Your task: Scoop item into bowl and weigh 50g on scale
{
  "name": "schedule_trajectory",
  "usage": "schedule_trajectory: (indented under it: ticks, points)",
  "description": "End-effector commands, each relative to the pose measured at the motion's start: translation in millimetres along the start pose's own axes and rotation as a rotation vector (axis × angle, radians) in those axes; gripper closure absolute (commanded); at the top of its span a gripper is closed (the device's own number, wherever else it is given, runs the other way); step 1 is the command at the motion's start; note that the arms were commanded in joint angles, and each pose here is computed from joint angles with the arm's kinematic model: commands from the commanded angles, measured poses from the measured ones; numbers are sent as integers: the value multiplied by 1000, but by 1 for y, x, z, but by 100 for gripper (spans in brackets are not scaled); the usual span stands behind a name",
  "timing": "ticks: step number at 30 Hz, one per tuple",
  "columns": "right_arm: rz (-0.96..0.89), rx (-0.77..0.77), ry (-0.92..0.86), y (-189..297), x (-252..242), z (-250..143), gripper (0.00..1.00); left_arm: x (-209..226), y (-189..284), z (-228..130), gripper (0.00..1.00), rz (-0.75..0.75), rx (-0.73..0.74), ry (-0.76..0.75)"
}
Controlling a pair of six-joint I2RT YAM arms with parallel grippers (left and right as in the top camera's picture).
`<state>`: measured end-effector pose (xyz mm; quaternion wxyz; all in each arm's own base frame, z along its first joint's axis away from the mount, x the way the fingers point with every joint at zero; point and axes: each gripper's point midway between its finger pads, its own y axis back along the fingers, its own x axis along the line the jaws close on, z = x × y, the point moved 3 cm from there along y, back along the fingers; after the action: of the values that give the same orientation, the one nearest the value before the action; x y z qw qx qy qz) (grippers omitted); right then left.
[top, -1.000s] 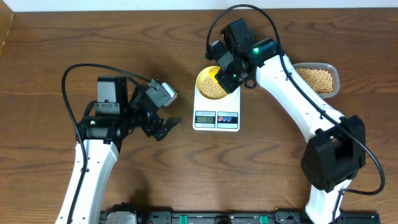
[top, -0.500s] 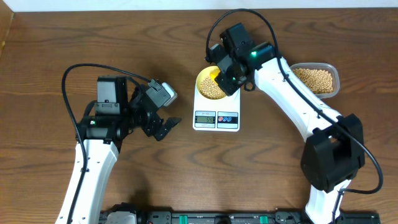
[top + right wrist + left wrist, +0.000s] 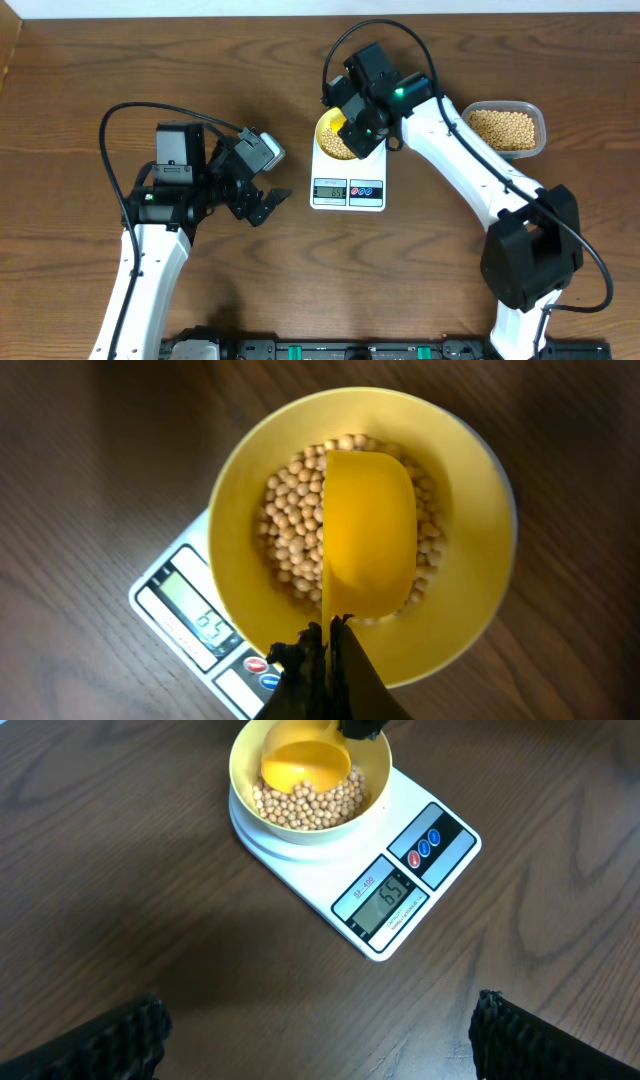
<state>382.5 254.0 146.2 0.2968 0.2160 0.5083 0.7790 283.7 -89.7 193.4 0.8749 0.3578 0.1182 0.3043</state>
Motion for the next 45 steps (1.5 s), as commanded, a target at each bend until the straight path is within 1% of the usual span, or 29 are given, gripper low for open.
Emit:
schedule_trajectory:
  ticks: [1,6,11,19,23,33,37,45]
  points:
    - [9,-4,-11,1,8,1,99,1,2,6,3,1,-12,4]
    - [12,-5,-13,1,9,1,99,1,2,6,2,1,-12,4]
    - [72,-6,-16,1,17,1,99,1,2,6,3,1,-12,4]
    - [127,-6,-69,2,23,0,99,1,2,6,2,1,-12,4]
    - [160,-6,-123,4,21,-1,99,1,2,6,2,1,-13,4]
    - [378,-77,-255,20,6,0,99,1,2,6,2,1,-12,4]
    - [520,-154,-320,37,-12,1,99,1,2,6,3,1,-12,3]
    - [678,-260,-399,62,-37,-1,99,1,2,6,2,1,-13,4]
